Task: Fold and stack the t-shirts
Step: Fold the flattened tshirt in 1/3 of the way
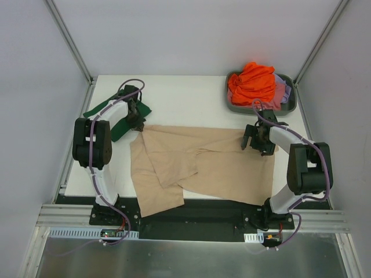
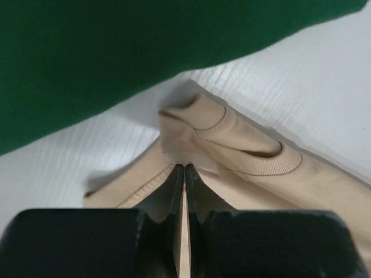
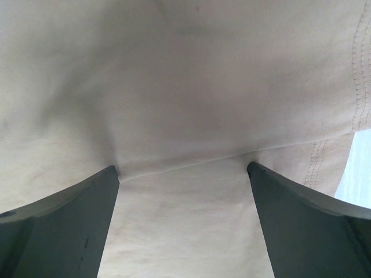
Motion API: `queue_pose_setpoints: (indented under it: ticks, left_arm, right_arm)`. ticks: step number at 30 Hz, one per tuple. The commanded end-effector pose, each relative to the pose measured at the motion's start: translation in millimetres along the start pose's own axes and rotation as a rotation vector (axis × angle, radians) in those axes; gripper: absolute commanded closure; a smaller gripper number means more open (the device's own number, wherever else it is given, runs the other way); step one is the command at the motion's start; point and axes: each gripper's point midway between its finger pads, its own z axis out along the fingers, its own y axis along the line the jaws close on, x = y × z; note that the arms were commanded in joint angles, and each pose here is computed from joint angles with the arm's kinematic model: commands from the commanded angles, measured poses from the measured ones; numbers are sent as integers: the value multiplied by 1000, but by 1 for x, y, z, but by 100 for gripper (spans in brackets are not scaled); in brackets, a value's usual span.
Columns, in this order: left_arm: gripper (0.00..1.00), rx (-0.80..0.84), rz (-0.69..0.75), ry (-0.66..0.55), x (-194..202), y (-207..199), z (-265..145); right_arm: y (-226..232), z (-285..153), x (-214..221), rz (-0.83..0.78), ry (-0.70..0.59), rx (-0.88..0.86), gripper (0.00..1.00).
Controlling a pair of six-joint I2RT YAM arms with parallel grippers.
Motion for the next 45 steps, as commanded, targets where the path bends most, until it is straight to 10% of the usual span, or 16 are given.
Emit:
queue_pose_setpoints:
  ticks: [1, 15, 27, 45]
  left_arm:
    - [94, -9, 25, 19, -10, 1, 8]
    - [1, 97, 70, -112, 24, -3, -90]
    - [1, 193, 269, 131, 180, -7, -73]
    - [1, 159, 252, 244, 143, -24, -12]
  right_arm:
    - [-10, 2, -1, 4, 16, 40, 3]
    - [-11, -63, -4, 82, -177, -28, 4]
    - [0, -60, 46, 112, -194, -199, 4]
    - [-47, 3, 25, 315, 55, -6, 4]
